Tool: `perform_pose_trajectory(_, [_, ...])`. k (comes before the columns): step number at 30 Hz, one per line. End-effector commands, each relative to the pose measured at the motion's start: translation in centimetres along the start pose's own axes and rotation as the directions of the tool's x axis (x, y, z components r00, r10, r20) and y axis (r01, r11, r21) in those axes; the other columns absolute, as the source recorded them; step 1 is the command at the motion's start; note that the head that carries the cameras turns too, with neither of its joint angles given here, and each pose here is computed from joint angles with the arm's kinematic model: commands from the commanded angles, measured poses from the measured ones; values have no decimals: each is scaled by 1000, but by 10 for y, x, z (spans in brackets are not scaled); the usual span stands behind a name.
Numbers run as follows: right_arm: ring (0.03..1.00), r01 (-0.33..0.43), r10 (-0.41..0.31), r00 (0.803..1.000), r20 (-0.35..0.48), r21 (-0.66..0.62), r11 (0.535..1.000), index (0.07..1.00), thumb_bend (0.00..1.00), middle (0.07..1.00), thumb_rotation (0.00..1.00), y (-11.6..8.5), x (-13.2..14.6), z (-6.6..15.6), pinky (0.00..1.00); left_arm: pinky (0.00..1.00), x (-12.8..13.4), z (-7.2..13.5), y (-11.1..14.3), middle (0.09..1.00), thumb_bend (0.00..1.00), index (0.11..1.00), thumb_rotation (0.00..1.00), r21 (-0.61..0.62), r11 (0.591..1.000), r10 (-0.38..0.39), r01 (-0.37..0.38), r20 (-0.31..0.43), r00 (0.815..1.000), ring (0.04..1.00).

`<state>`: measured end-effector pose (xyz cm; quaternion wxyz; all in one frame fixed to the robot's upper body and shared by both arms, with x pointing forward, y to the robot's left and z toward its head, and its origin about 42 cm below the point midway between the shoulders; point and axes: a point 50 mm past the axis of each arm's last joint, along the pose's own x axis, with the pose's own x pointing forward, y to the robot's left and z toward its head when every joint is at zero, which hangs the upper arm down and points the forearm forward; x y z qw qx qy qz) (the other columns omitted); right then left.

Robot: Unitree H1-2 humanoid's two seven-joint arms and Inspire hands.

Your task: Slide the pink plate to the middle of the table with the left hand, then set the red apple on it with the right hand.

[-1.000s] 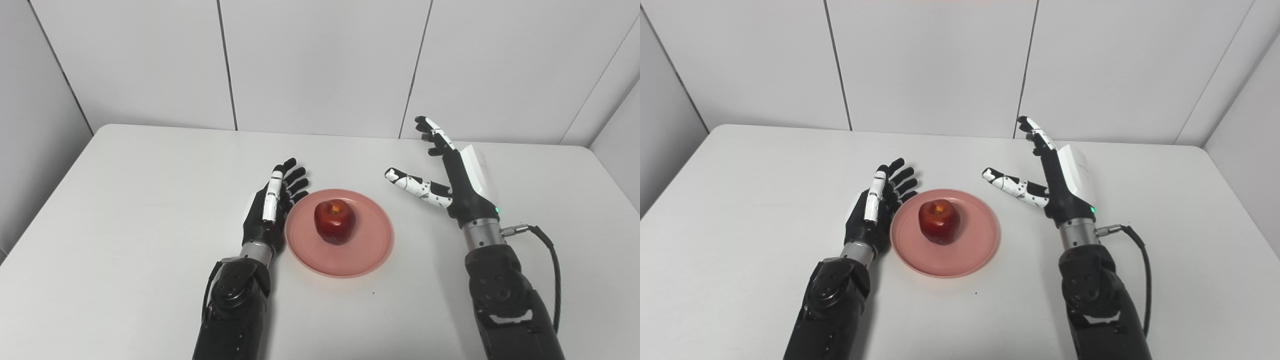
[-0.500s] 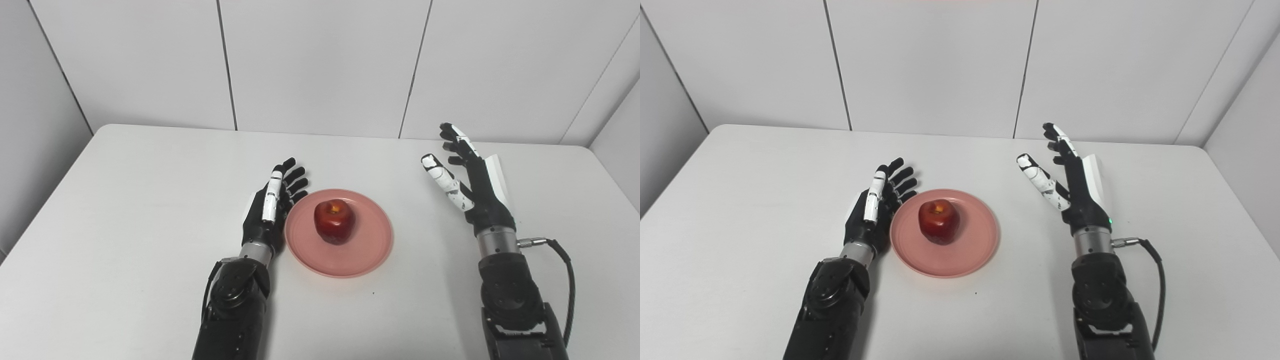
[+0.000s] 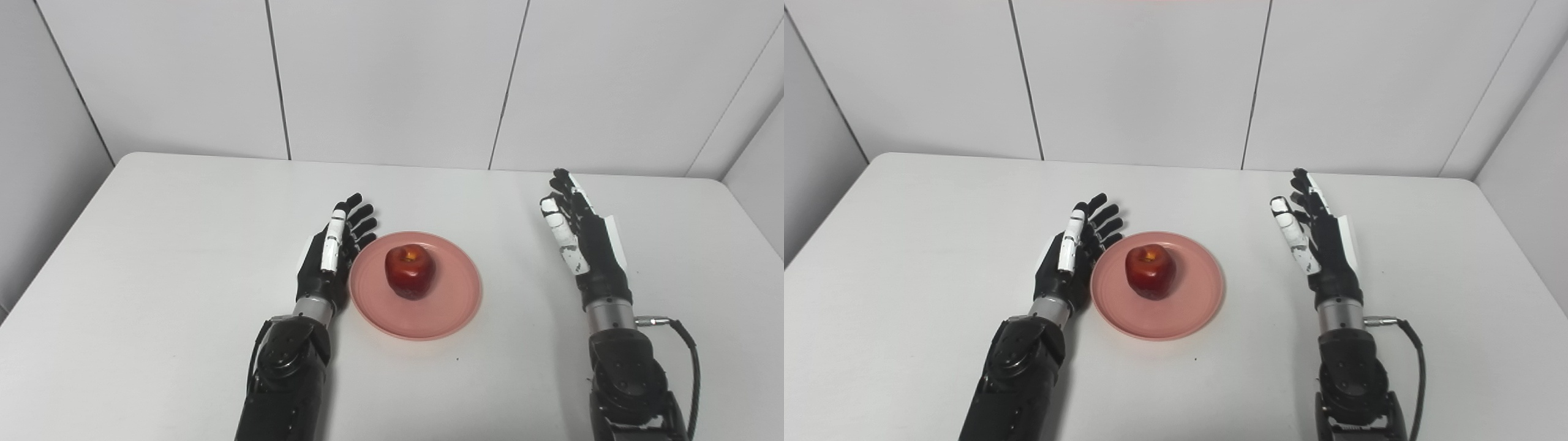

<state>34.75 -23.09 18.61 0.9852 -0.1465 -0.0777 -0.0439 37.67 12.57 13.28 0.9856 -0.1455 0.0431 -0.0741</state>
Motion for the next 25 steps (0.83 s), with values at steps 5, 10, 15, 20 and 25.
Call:
perform_pose_trajectory(5, [908, 16, -20, 999, 39, 115, 993, 939, 721, 927, 1000, 6, 4, 1, 918, 860, -2, -2, 4, 877, 384, 869, 1000, -5, 1000, 5, -5, -14, 1000, 868])
perform_pose_trajectory(10, [919, 5, -7, 1000, 12, 156, 988, 945, 694, 933, 1000, 11, 3, -7, 959, 862, -2, -2, 8, 877, 382, 869, 1000, 2, 1000, 7, -7, -14, 1000, 870])
perform_pose_trajectory(15, [929, -17, 17, 1000, 3, 167, 986, 958, 653, 945, 1000, 12, 2, -13, 970, 863, -4, -2, 12, 878, 385, 869, 1000, 0, 1000, 11, -11, -14, 1000, 868])
perform_pose_trajectory(20, [950, -40, 43, 999, -9, 224, 974, 971, 515, 962, 1000, 17, 1, -14, 955, 864, -8, -3, 13, 880, 384, 869, 1000, 10, 1000, 22, -22, -10, 1000, 869])
perform_pose_trajectory(25, [967, -66, 72, 997, -14, 265, 962, 986, 473, 977, 1000, 20, 0, -18, 988, 865, -8, -3, 14, 887, 367, 875, 1000, 12, 999, 31, -31, -5, 1000, 878])
